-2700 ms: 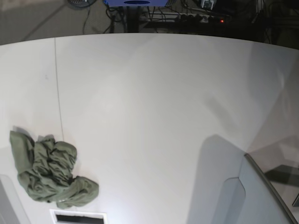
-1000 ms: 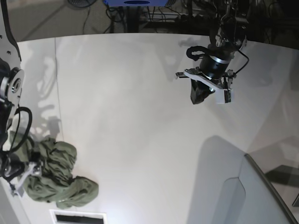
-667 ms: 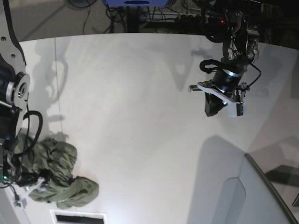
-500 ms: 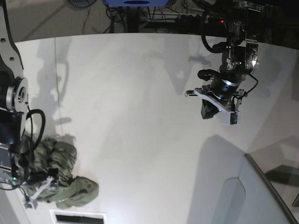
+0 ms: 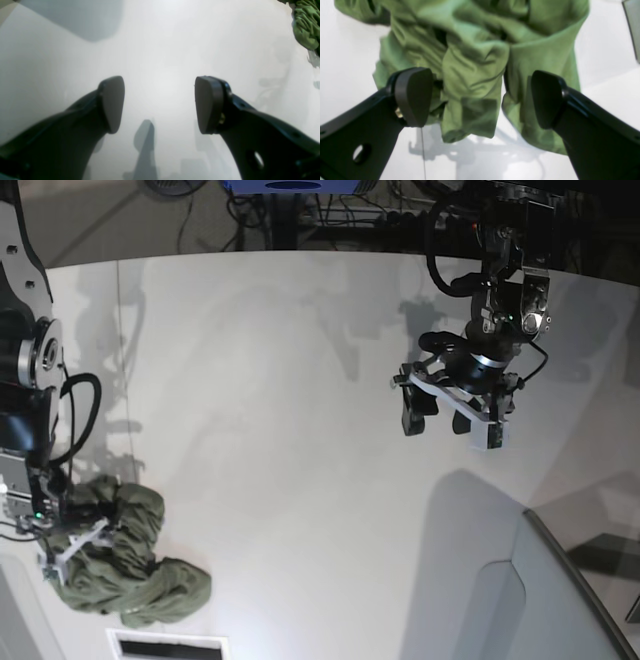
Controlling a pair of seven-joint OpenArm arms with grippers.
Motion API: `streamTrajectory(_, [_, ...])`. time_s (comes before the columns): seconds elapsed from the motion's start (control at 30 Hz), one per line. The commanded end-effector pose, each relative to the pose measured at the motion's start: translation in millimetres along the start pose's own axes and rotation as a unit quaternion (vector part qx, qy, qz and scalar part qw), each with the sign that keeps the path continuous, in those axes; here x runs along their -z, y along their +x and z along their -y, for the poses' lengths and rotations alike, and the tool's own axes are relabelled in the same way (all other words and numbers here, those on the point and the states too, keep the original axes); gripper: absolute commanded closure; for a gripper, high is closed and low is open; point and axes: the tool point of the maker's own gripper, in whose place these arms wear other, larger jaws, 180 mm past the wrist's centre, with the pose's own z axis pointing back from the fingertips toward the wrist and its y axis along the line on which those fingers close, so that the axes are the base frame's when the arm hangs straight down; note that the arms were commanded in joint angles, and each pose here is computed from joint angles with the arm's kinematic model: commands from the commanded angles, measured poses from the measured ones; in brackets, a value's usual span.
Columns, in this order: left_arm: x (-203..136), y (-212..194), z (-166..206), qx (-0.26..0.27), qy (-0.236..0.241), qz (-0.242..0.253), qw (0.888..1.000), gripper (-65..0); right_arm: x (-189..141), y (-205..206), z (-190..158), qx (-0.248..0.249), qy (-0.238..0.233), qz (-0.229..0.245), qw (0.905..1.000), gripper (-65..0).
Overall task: Layout the t-shirt on the table in an organized manner, then fold the t-shirt properly
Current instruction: 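Move the right gripper down onto the green t-shirt heap, then grasp the t-shirt with the right gripper and drag it across the table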
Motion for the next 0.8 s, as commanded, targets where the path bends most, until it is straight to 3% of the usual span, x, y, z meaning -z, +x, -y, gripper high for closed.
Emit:
streamTrajectory(0.0, [-2, 14, 2, 0.004, -0.005, 0.023, 1.000, -42.6, -4, 32, 9, 0.003, -0.007, 0.038, 0.9992, -57.9])
streamTrajectory(0.37, [-2, 14, 0, 0.006, -0.004, 0.022, 1.000, -42.6, 2, -6, -17, 0.001, 0.013, 0.018, 0.9998, -55.7])
streamTrajectory(0.5, [-2, 13, 0, 0.008, -0.003, 0.021, 1.000, -42.6, 3, -7, -25, 0.000, 0.018, 0.041, 0.9990, -34.5])
streamTrajectory(0.67, [-3, 9, -1, 0.007, -0.002, 0.016, 1.000, -42.6, 3, -7, -26, 0.001, 0.020, 0.043, 0.9989, 0.0])
streamTrajectory(0.77, [-4, 8, -1, 0.008, -0.002, 0.016, 1.000, -42.6, 3, -7, -27, 0.001, 0.020, 0.043, 0.9989, -0.9])
